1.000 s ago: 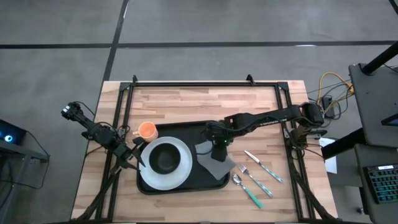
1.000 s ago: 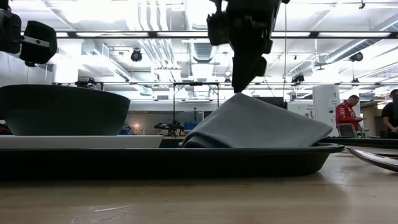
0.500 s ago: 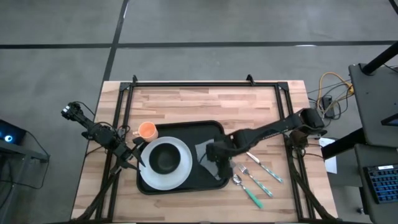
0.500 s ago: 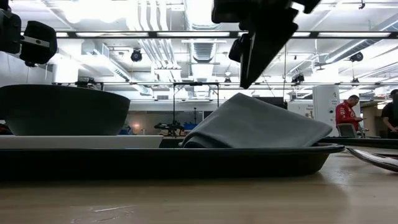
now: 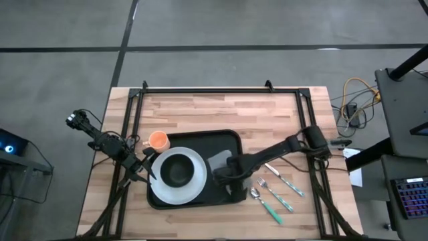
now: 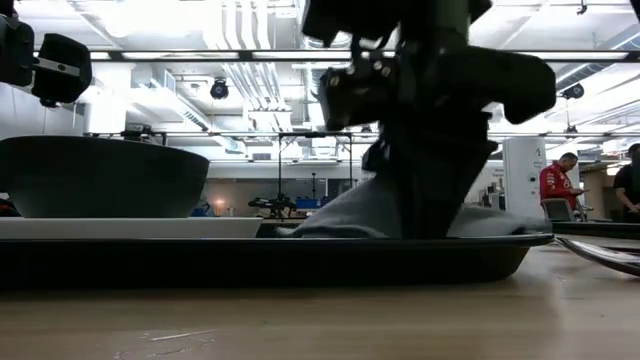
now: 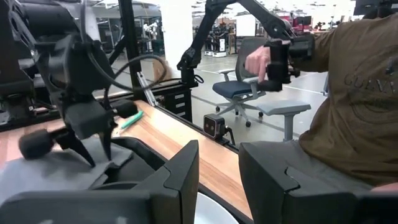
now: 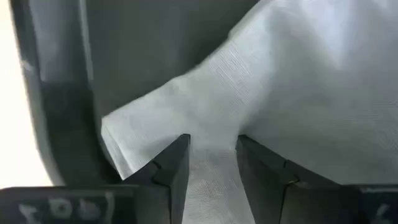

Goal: Set up tray
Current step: Put the gray napkin on the black tray to the right of the white plate

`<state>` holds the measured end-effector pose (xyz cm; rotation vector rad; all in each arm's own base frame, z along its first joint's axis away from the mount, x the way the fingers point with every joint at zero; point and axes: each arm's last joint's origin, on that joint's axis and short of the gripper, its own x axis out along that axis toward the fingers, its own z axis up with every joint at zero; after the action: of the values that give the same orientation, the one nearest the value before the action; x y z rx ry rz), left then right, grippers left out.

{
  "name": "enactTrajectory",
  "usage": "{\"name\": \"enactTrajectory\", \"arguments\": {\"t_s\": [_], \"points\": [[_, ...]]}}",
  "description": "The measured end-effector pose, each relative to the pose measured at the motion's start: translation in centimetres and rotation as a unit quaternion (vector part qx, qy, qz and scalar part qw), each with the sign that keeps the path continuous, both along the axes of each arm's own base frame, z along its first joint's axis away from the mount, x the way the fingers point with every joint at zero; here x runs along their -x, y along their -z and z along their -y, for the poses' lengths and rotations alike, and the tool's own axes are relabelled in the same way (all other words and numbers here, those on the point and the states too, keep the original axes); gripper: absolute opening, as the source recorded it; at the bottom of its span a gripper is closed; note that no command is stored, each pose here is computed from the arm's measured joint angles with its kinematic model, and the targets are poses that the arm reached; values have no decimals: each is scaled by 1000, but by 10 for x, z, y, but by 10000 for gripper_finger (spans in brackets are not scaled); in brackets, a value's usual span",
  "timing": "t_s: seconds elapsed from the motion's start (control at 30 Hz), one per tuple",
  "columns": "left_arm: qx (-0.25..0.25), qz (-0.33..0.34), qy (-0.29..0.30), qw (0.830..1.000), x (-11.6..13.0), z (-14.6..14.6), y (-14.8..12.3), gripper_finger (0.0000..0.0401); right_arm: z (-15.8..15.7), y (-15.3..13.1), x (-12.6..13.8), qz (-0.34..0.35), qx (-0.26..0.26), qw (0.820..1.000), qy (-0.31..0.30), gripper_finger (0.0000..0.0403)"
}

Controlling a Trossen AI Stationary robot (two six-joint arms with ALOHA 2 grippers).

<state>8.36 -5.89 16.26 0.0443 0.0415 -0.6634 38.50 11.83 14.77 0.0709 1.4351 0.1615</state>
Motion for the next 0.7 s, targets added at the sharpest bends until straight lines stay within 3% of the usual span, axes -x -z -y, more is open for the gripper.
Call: {"name": "enactTrajectory", "arguments": {"t_s": [0.1,0.33,0.53,0.7], "points": [[0,0,0,1000,0,0,0,96,-5,4,-10,-10,-37,999,19,125],[0,0,0,1000,0,0,0,96,-10,-3,-22,14,-38,999,18,124],[0,0,0,1000,0,0,0,96,-2,-43,-16,44,15,999,17,113],[-1,-2,0,1000,0,0,0,96,4,-69,-15,105,94,990,4,104]]}}
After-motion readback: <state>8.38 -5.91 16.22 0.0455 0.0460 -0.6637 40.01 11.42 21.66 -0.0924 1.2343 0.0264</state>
